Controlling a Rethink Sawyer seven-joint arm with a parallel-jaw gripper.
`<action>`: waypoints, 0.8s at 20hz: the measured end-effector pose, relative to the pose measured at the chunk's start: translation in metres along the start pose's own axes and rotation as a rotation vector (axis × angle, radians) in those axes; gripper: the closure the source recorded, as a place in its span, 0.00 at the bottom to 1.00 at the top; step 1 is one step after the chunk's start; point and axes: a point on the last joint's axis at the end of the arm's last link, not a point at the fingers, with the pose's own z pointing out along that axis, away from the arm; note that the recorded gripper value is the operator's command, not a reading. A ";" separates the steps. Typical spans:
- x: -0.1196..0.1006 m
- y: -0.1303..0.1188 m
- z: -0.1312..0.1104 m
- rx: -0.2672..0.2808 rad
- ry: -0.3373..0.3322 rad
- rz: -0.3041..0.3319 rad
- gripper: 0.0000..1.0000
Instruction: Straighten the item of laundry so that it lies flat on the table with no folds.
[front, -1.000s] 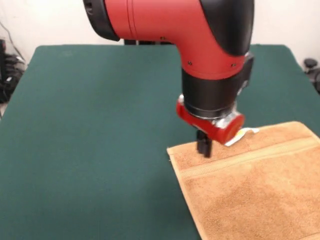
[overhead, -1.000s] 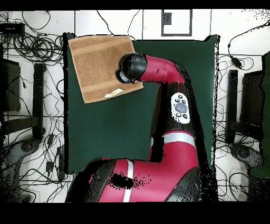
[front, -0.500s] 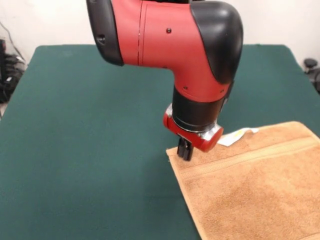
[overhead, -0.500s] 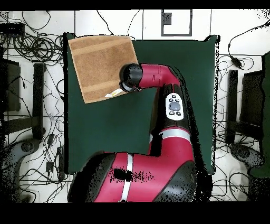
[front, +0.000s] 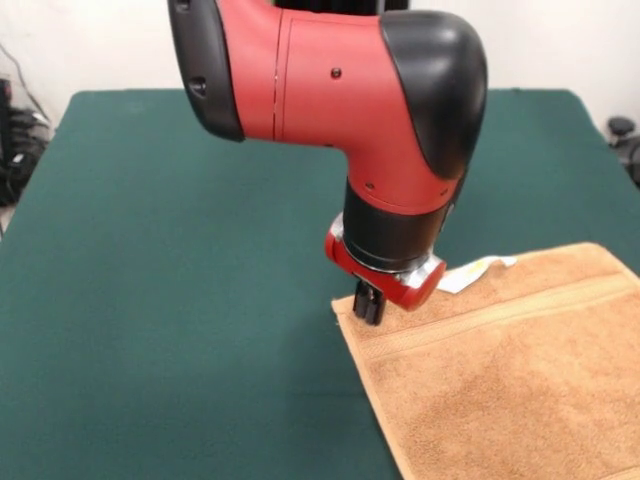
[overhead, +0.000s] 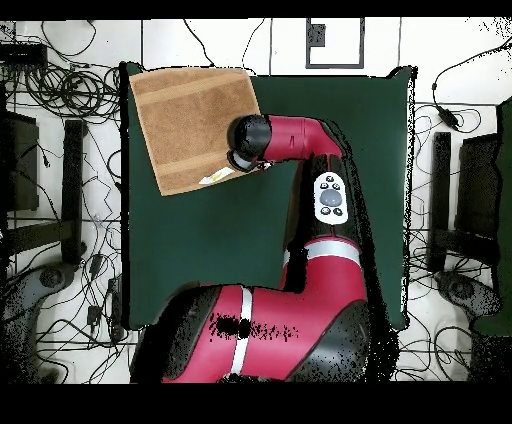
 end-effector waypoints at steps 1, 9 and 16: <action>0.000 0.000 0.000 0.001 -0.002 -0.003 1.00; 0.000 0.000 0.000 0.006 -0.019 -0.025 0.00; -0.005 -0.002 0.000 -0.014 -0.002 -0.011 0.00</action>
